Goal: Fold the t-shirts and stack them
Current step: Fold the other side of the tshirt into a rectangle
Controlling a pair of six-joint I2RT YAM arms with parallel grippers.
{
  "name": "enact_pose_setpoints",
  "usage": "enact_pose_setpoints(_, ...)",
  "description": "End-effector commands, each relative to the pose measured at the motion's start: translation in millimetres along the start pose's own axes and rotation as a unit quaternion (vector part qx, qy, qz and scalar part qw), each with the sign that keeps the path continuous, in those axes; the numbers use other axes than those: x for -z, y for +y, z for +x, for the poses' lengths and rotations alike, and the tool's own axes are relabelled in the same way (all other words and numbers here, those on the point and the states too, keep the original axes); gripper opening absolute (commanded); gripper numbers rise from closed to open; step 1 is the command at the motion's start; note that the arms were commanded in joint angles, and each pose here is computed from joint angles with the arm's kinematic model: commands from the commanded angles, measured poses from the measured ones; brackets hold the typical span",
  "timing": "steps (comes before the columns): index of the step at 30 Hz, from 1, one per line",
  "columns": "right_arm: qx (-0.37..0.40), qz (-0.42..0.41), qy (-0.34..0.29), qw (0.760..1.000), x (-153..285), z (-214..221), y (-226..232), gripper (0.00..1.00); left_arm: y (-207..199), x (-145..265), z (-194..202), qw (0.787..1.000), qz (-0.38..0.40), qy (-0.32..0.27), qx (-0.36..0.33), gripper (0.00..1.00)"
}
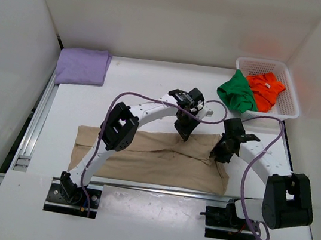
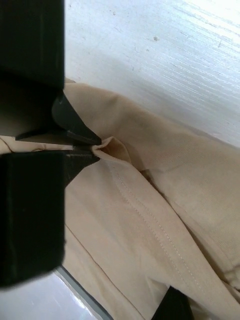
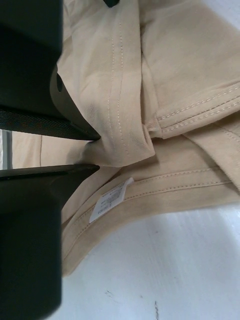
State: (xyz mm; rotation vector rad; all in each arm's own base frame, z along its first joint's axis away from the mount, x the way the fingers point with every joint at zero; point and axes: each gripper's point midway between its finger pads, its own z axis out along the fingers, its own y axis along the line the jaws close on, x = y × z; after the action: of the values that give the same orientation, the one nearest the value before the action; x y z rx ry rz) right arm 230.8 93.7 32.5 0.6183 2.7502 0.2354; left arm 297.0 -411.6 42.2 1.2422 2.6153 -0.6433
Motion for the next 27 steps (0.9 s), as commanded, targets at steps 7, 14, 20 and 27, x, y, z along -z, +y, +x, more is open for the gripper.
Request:
enact_pose_setpoints(7,0.015,0.003,-0.028,1.0,-9,-30,7,0.36,-24,45,-23,0.998,0.019,-0.053,-0.024,0.1)
enact_pose_setpoints(14,0.041,-0.001,-0.053,0.998,-10,-45,12,0.17,-35,49,-17,0.998,0.032,-0.046,-0.027,0.1)
enact_pose_setpoints(20,0.035,-0.018,-0.044,0.998,8,-21,4,0.0,-44,61,-12,0.998,0.033,-0.04,-0.03,0.1)
enact_pose_setpoints(27,0.046,0.014,0.017,0.999,15,46,-10,0.0,-63,47,40,0.998,0.059,0.031,-0.022,0.16)
